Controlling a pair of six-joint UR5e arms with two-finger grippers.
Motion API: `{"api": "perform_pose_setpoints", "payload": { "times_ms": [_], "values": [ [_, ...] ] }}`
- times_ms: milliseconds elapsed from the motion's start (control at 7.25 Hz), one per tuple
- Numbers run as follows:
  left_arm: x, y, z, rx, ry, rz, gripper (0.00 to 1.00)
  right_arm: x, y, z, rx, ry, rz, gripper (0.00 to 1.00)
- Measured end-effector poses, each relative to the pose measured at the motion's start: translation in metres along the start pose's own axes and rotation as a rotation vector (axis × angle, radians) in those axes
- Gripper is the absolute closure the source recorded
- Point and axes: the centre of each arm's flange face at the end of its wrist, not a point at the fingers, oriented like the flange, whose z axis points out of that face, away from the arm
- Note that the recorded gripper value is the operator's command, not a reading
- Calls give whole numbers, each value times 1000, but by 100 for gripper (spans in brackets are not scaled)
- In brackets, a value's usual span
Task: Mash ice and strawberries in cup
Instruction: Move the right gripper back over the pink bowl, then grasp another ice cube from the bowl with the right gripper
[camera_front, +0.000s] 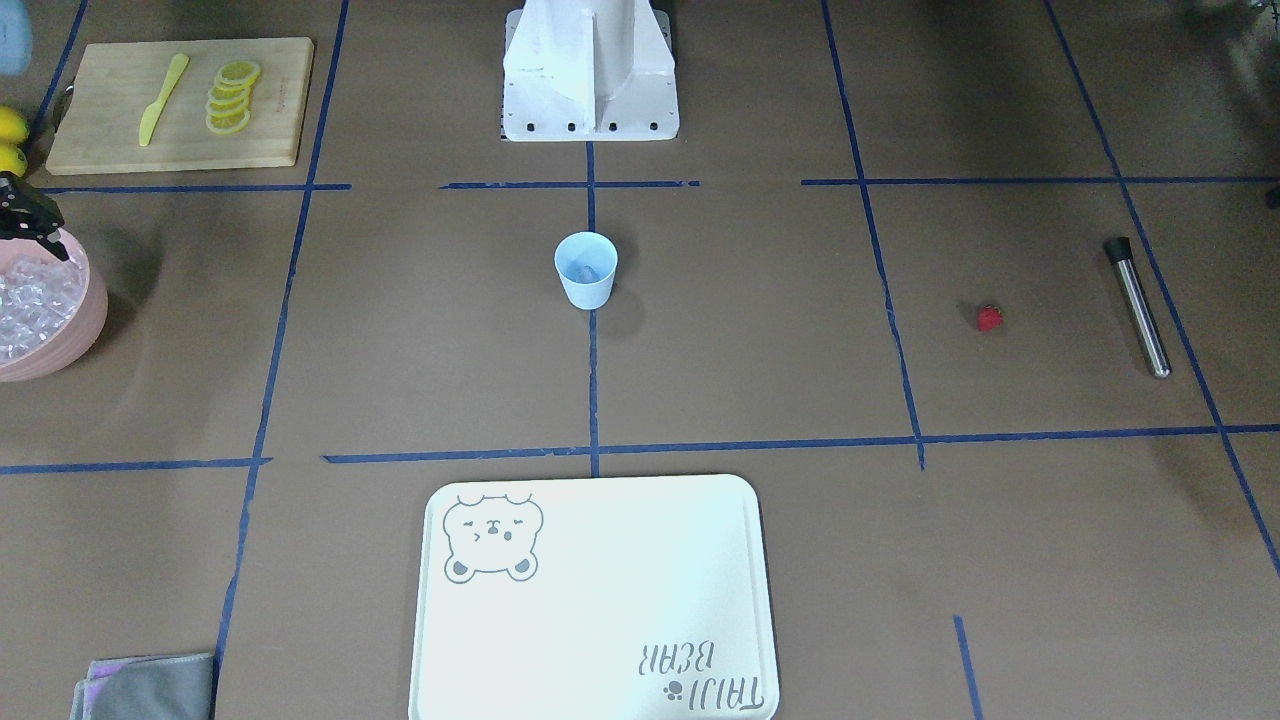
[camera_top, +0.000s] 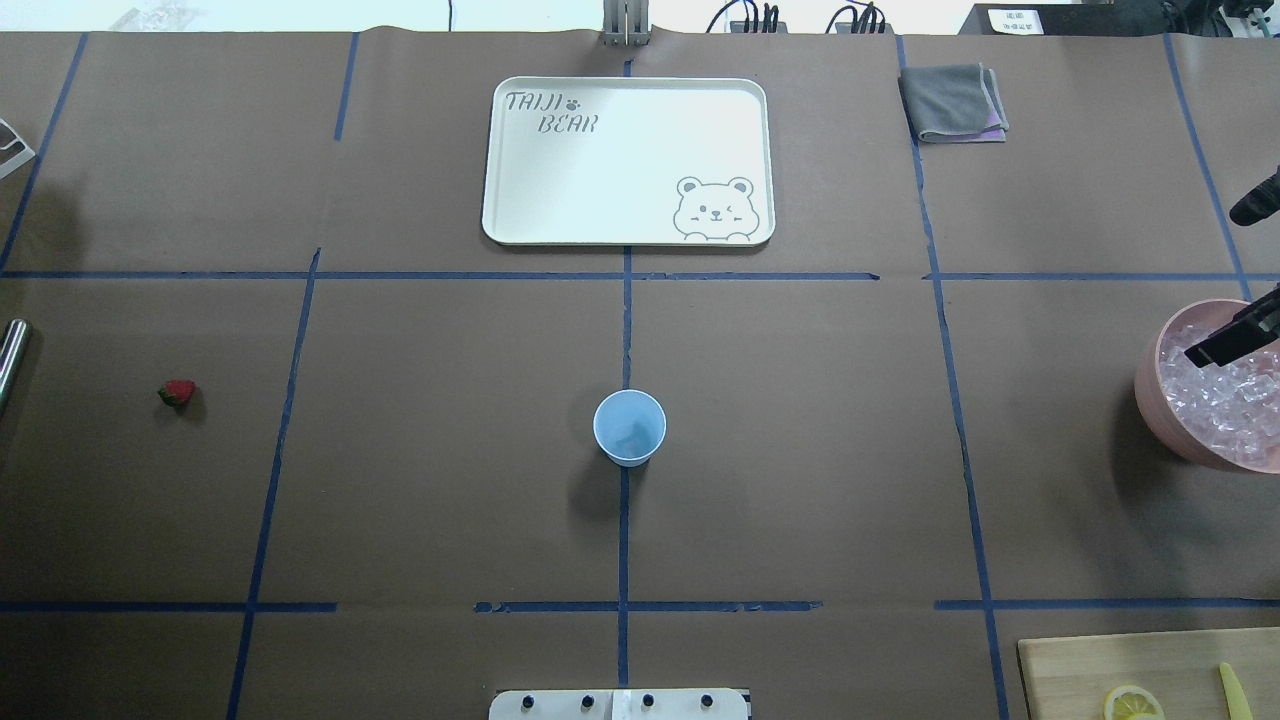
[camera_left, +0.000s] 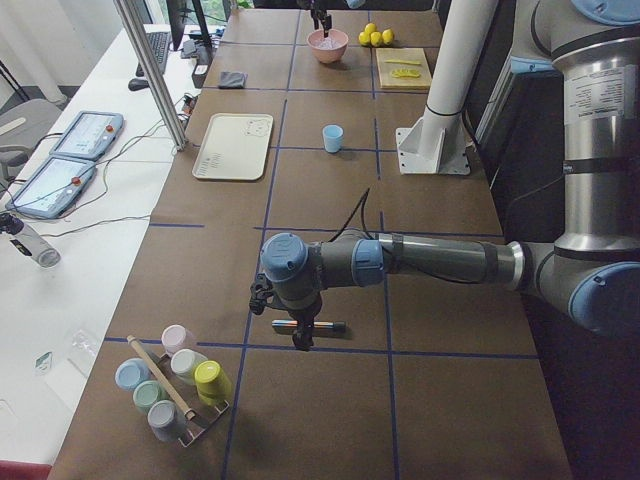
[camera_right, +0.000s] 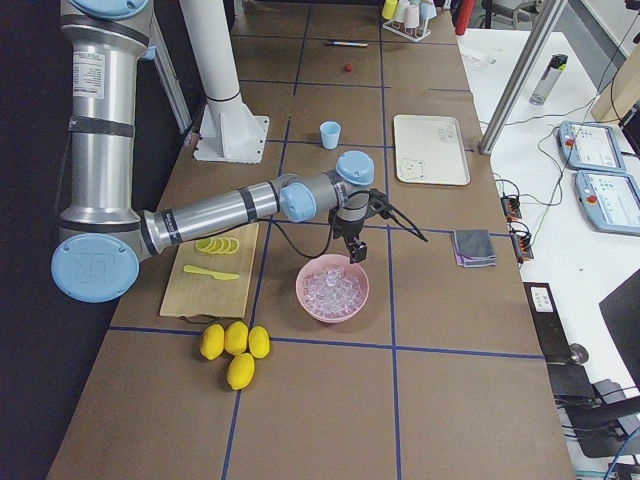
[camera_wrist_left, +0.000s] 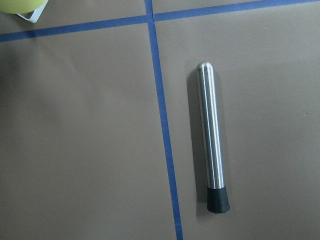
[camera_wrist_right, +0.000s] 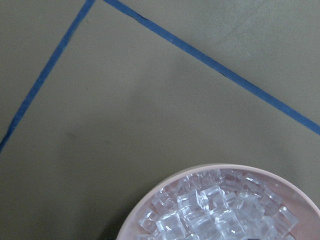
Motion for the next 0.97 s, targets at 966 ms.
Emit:
{"api": "perform_pose_setpoints", "payload": {
  "times_ms": [966],
  "values": [
    [1,0,3,-7,1,3,0,14,17,44,-83,-7,18,26]
  ]
}}
